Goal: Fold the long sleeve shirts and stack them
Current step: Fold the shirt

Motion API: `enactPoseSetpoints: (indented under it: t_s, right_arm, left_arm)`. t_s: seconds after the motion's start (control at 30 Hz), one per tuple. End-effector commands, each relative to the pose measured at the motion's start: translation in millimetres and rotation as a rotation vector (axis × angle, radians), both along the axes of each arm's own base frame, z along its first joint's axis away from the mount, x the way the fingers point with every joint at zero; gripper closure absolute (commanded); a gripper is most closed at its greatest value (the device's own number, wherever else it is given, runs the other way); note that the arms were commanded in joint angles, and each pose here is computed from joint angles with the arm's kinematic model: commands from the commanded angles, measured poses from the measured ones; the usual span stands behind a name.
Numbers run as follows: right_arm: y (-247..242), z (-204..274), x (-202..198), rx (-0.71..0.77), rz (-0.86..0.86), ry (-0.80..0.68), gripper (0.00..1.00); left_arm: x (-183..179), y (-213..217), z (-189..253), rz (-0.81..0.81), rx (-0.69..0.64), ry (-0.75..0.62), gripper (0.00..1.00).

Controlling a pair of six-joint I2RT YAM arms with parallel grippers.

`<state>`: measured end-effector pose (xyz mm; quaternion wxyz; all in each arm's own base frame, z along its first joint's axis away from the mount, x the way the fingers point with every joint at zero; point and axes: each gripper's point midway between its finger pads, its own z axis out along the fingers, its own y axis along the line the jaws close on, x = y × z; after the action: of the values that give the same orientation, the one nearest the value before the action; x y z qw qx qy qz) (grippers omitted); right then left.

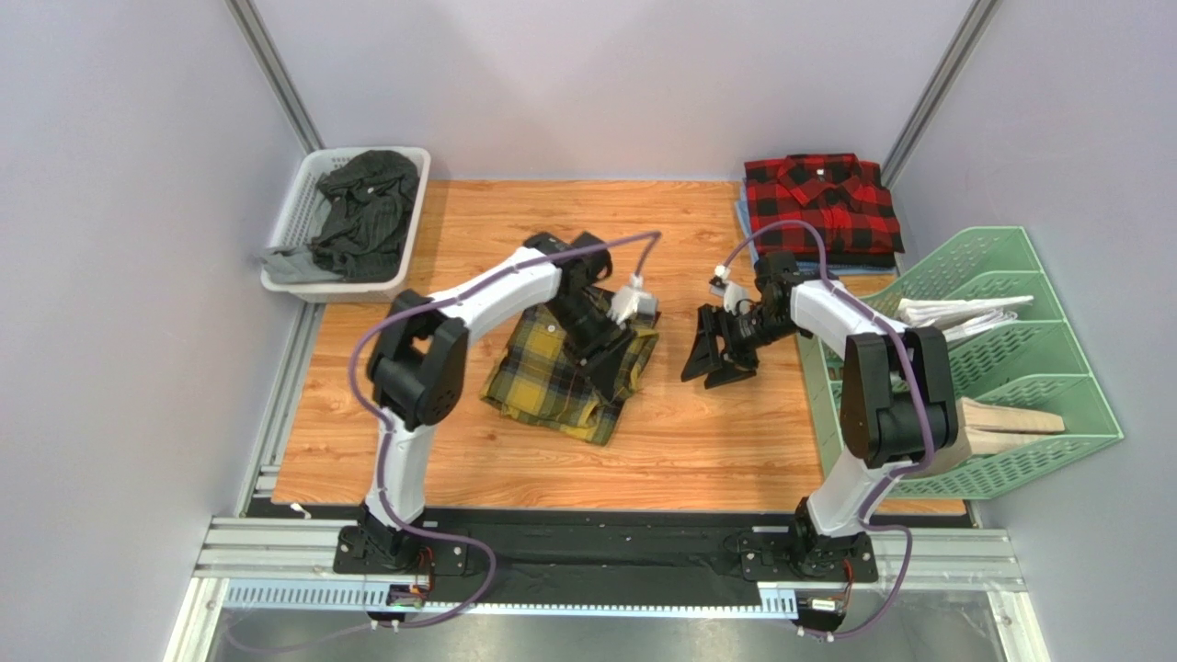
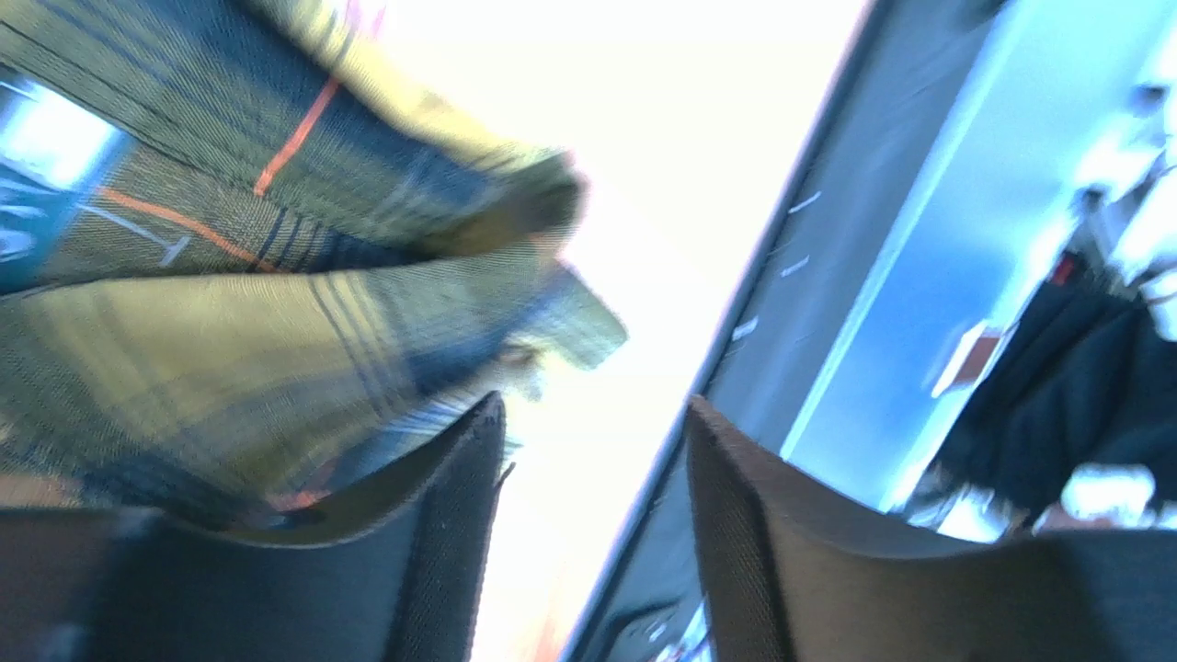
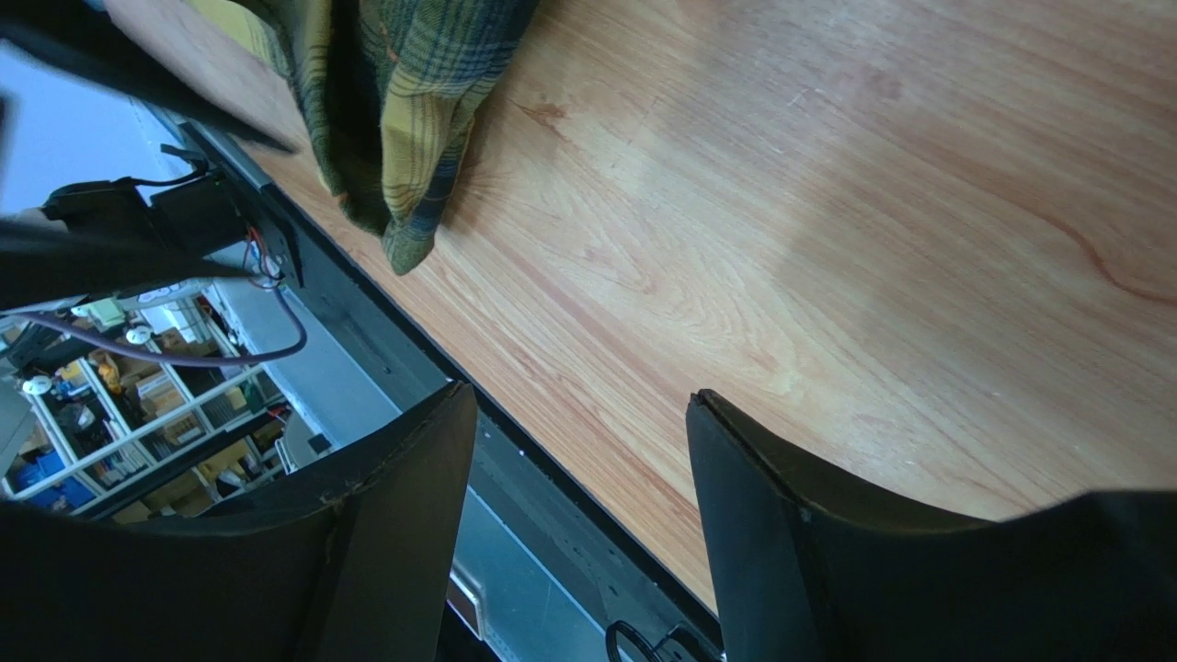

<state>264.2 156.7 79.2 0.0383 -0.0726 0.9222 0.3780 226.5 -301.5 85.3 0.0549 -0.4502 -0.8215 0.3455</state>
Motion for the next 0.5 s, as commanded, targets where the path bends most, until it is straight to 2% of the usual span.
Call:
enactPoseSetpoints:
  t_s: [0.0,0.03,0.07,0.1,0.13,0.2,0.23,0.27,0.37,0.47]
  right_arm:
    - [-1.3,-3.6,14.8,-0.038,0.013,-0.019,0.36]
    - [4.8,-1.9,20.2,-0.034,0.03,-0.033,0.35]
    - [9.2,-2.2,24.0,-0.033,0.041,-0.038,0.36]
    - [13.8,-3.2,25.6,-0.034,0.052,-0.037,0.35]
    - [22.7,-7.1,28.8,-0.03,0.07,-0.027,0.36]
    - [31.8,-10.4,28.4,-0.018,0.09,-0.011,0.36]
    - [39.2,-11.5,24.6,-0.003,0.088,0.023,0.36]
    - [42.6,-11.9,22.3,0.005,0.093,0.034,0.36]
    - [54.3,-14.9,7.1,0.038,0.096,0.094,0.36]
    - [73.1,-17.2,1.9,0.07,0.109,0.098,0.36]
  left_arm:
    - [40.8,6.2,108.4,0.262,-0.328,-0.127,0.26]
    - [57.0,14.3,129.9,0.294,-0.384,-0.264,0.2]
    - [71.7,30.6,128.9,0.324,-0.379,-0.334,0.07]
    - [79.9,40.3,123.8,0.324,-0.354,-0.396,0.05]
    - [97.5,57.4,107.4,0.345,-0.238,-0.475,0.04]
    - [123.8,74.0,102.1,0.253,-0.162,-0.579,0.2]
    - [122.4,88.9,67.5,0.208,-0.038,-0.496,0.28]
    - [129.5,95.2,57.5,0.139,-0.006,-0.515,0.38]
    - [142.0,97.5,33.2,0.041,0.035,-0.513,0.47]
    - [151.1,97.5,12.0,-0.033,0.085,-0.528,0.5]
